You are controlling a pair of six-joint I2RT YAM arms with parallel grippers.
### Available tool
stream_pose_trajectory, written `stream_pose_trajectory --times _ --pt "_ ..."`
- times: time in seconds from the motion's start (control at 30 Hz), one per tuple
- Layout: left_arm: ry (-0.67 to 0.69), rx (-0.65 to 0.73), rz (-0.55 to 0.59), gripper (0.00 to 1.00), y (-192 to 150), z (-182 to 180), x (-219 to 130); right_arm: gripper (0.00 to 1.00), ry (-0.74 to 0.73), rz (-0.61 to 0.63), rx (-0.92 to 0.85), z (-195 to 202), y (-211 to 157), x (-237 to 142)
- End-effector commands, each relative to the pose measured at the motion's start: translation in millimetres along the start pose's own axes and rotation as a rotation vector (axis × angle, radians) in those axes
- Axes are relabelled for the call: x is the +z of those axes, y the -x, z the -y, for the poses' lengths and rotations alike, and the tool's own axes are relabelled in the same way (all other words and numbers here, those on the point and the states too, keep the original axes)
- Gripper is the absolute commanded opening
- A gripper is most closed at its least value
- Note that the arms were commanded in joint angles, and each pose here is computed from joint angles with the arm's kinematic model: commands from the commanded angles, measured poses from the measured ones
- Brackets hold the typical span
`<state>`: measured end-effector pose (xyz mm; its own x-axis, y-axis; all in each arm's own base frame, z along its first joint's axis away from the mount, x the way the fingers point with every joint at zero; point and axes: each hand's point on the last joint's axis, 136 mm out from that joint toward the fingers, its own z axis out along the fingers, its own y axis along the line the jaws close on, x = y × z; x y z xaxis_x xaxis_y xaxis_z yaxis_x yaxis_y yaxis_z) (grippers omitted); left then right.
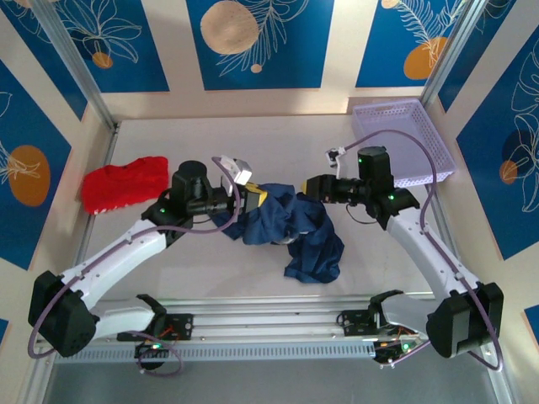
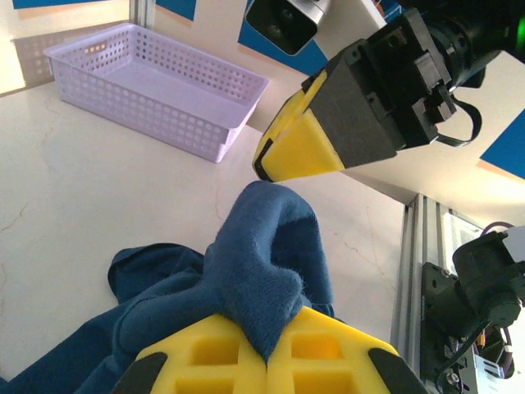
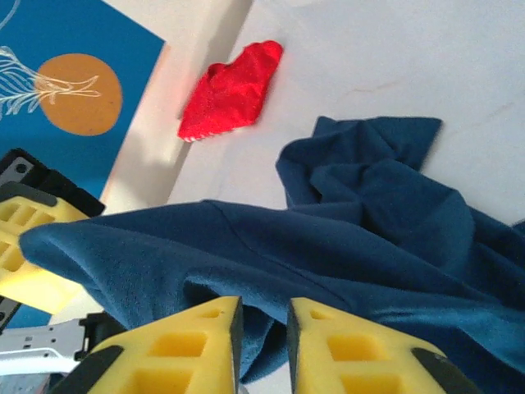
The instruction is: Fold the inside-out t-shirt
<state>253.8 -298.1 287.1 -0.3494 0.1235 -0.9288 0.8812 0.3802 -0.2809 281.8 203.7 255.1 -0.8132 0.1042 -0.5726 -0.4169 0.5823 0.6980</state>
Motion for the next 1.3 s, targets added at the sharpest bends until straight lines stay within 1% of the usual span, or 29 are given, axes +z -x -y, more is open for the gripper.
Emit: stream_pose_trajectory --times 0.0,0.17,0.27,0.4,0.6,0.7,0.77,0.83,0.93,1.0,1.17,1.27 --pt "0.001 0.036 0.022 0.0 10 3 -8 0.31 -0.061 0.001 -0.072 0 -13 -10" --pt "0.017 0.033 0.02 0.0 11 -1 -7 0.42 -0.014 -0.03 -0.121 -16 -33 -6" --pt "0.019 0.03 0.019 0.0 11 -1 -7 0.47 -0.026 -0.056 -0.159 -22 -45 3" --pt "0.023 0.025 0.017 0.0 10 -2 -7 0.5 -0.054 -0.069 -0.18 -24 -49 15" --pt "0.022 0.027 0.016 0.0 11 -1 -8 0.52 -0.141 -0.077 -0.216 -19 -48 29" --pt "0.023 0.028 0.016 0.0 10 -1 -9 0.5 -0.169 -0.075 -0.225 -17 -46 33" --pt "0.03 0.029 0.014 0.0 9 -2 -9 0.38 -0.173 -0.065 -0.231 -18 -44 32" --pt "0.042 0.028 0.009 0.0 8 -5 -9 0.28 -0.178 -0.046 -0.243 -20 -40 28" --pt "0.056 0.027 0.005 0.0 6 -7 -9 0.22 -0.179 -0.028 -0.255 -22 -37 20" --pt "0.055 0.029 0.007 0.0 6 -7 -9 0.22 -0.168 -0.026 -0.251 -23 -36 16" --pt "0.051 0.03 0.008 0.0 6 -6 -10 0.29 -0.143 -0.03 -0.23 -22 -34 17" --pt "0.053 0.032 0.006 0.0 6 -5 -10 0.29 -0.134 -0.029 -0.228 -23 -31 19"
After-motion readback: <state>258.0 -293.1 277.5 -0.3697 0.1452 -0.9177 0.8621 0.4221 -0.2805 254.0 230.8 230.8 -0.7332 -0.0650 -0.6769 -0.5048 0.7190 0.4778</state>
